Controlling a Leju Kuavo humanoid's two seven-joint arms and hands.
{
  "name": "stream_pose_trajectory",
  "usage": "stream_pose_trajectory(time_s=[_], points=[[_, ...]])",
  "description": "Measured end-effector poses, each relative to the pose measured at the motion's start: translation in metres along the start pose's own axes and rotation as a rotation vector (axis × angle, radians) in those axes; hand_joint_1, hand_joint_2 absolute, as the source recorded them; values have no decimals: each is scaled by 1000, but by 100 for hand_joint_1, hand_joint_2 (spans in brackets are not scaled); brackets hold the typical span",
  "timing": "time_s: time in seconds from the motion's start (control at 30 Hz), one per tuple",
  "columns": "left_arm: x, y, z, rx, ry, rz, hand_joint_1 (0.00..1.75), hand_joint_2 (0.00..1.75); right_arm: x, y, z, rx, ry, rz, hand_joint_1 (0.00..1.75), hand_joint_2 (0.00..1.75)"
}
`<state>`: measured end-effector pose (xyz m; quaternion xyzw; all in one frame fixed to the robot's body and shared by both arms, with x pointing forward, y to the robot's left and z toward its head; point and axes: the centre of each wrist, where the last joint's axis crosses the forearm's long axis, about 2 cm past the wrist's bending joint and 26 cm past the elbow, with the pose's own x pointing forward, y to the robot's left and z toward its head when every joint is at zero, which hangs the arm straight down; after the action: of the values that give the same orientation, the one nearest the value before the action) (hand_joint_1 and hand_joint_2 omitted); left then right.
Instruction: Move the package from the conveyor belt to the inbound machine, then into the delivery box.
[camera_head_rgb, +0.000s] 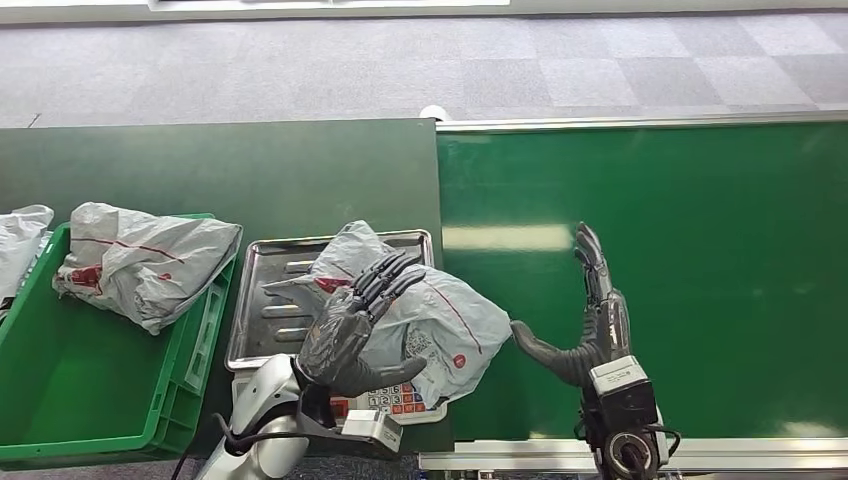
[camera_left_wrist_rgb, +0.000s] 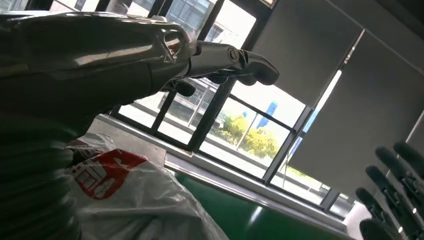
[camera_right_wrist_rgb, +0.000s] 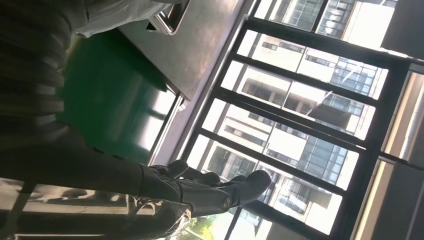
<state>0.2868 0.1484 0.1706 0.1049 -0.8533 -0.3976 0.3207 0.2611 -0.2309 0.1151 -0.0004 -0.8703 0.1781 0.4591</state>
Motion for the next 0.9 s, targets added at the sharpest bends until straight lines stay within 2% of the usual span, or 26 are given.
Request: stream_pose_trajectory(time_s=[0.23,0.33,0.37,0.47,0.73,0.9], points=[[-19,-10,-13,-206,70,-80,0,175,8,-9,5,-31,-28,-2,0,175],[-31,-13,-16,-263,108,-126,65,175,10,-10,5,-36,-36,-13,0,175],[-35,-13,-16,-280,119,-137,103,175,11,-9,5,-35,-39,-16,0,175],[-48,-14,-16,-326,149,-161,155,175,12,-8,4,-35,-43,-26,0,175],[-87,2,-23,-409,221,-253,154,175,14,-7,4,-42,-47,-32,0,175],[-98,10,-29,-424,238,-278,158,175,13,-8,6,-49,-40,-30,0,175]])
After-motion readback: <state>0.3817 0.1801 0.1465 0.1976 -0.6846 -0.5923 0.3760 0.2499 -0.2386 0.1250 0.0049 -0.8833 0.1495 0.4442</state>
